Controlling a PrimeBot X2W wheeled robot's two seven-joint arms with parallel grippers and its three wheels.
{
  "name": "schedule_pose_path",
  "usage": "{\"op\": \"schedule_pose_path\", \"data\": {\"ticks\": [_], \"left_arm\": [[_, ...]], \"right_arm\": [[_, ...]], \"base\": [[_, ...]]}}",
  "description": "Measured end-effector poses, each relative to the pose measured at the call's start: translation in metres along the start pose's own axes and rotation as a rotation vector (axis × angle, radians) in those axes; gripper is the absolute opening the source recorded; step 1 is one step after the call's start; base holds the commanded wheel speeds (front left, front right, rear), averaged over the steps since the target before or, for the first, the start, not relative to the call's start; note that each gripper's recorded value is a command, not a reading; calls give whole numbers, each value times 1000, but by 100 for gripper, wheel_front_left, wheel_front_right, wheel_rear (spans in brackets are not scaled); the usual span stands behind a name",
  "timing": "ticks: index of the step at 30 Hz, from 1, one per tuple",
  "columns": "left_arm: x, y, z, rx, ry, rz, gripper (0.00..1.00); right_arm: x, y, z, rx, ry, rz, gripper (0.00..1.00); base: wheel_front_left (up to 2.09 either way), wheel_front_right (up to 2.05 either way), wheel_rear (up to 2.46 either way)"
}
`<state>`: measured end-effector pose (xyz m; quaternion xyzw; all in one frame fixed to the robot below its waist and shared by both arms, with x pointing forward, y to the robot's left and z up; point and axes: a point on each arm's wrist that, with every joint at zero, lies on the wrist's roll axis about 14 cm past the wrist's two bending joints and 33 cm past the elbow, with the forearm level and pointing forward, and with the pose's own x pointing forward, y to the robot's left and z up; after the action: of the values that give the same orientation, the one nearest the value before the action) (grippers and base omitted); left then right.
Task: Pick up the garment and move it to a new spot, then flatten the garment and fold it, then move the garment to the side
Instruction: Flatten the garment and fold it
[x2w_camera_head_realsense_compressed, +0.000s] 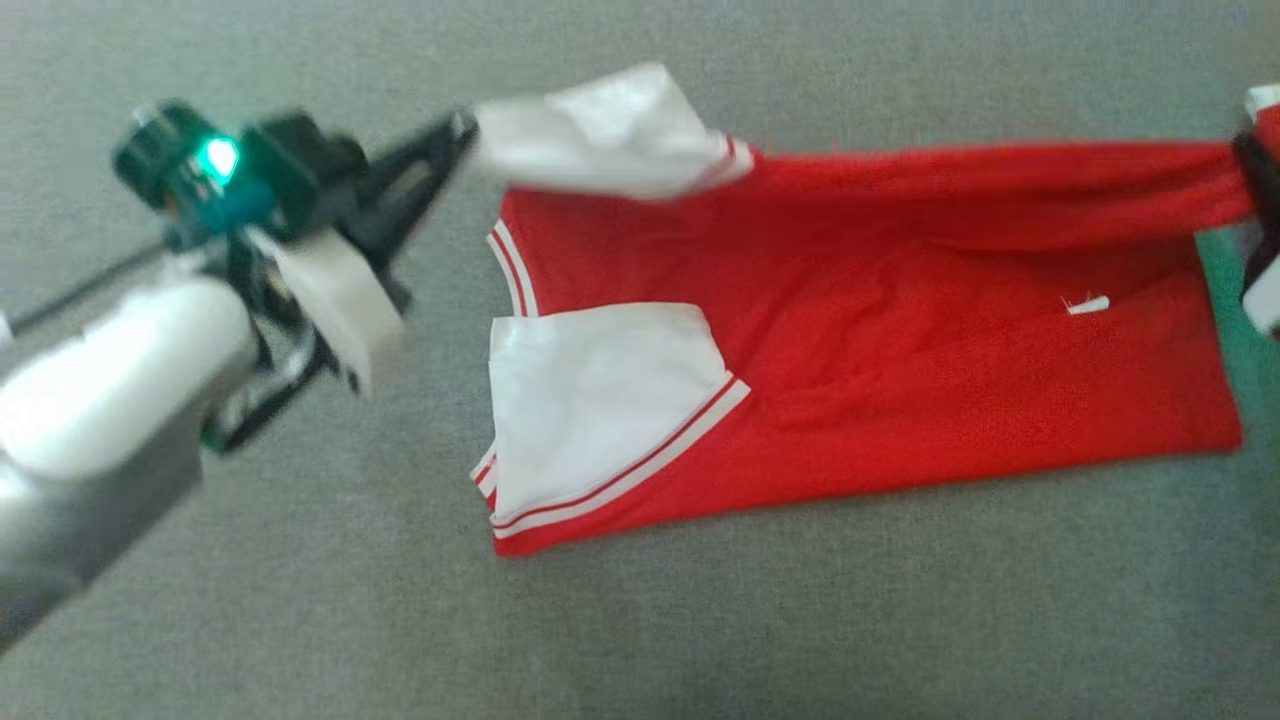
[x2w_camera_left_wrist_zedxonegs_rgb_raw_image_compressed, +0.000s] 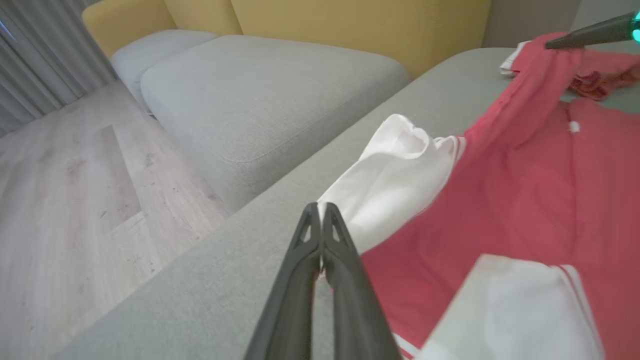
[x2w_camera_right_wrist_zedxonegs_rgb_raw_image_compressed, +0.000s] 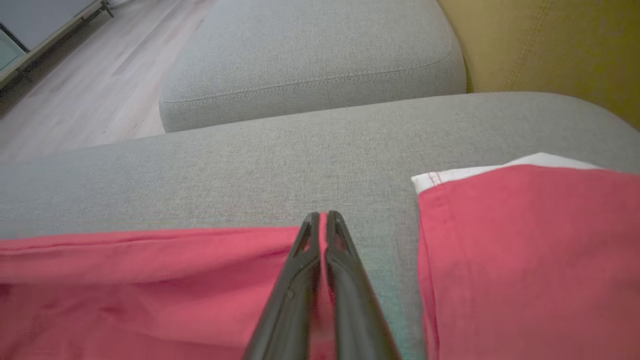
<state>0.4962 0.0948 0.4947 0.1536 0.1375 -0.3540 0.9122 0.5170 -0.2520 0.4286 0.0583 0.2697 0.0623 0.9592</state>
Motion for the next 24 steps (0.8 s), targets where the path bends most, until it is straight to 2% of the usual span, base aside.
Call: {"op": "schedule_pose_path", "data": {"ticks": [10,23,24], "left_arm": [[-45,-65,-14,-81,54,-77,0],[-71,-109,-49,-233,132,-100,0],[-71,-112,-51,-245,131,-101,0]], "right_arm": [[-24,4,-26,12,15,11,0],[-52,2,-66,67,80,-17,0],[-53,3,-68,67,81,-17,13]], "base": [[0,0,0],[0,0,0],[0,0,0]]}}
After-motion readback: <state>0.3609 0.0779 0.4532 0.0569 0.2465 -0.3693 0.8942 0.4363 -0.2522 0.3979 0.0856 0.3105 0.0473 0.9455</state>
